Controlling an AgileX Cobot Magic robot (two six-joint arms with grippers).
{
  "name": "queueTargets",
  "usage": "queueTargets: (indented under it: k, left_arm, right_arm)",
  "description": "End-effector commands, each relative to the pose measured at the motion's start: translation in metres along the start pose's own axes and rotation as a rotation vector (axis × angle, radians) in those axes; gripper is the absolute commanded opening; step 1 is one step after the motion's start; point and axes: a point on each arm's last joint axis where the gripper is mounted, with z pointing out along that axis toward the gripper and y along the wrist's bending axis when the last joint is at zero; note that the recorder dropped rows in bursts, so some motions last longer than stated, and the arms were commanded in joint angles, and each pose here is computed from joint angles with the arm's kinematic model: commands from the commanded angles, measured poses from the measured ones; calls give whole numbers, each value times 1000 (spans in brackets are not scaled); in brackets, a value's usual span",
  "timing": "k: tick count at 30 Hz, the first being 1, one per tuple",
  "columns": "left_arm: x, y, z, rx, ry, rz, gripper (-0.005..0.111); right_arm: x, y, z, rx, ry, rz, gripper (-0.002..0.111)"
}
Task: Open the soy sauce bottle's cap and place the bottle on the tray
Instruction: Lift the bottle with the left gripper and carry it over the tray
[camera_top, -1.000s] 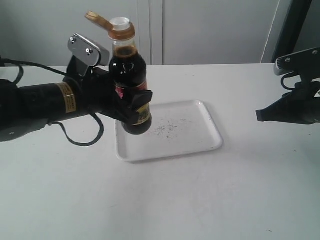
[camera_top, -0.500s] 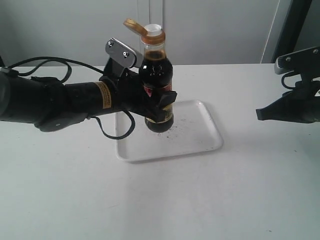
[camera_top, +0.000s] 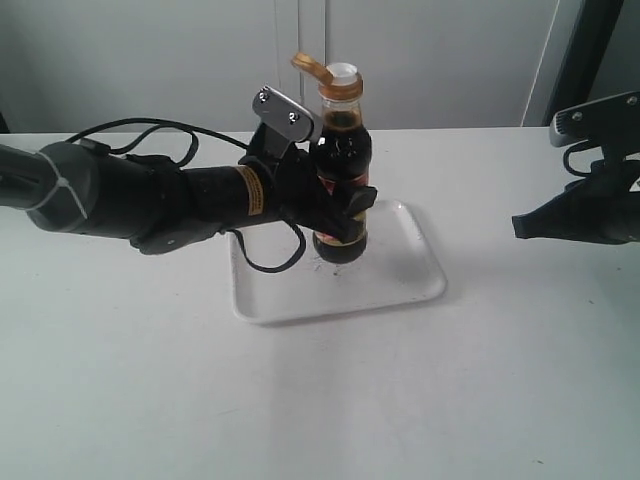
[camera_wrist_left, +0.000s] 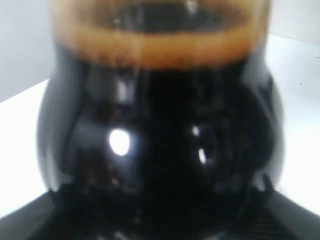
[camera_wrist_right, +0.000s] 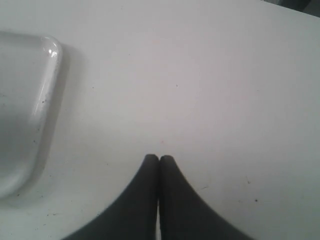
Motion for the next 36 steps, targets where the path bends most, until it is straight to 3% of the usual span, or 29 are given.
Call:
queueTargets:
  k: [1, 14, 23, 36]
  left_arm:
    - [-14, 0, 6, 14, -84, 9, 0]
    - [-8, 5, 12, -25, -80, 17, 0]
    - [17, 5, 26, -12, -72, -30, 0]
    - [19, 5, 26, -16, -59, -31, 0]
  right_arm:
    - [0, -2, 1, 9, -9, -3, 0]
    - [0, -2, 1, 10, -13, -3, 0]
    - [0, -2, 1, 9, -10, -3, 0]
    - [0, -2, 1, 9, -10, -3, 0]
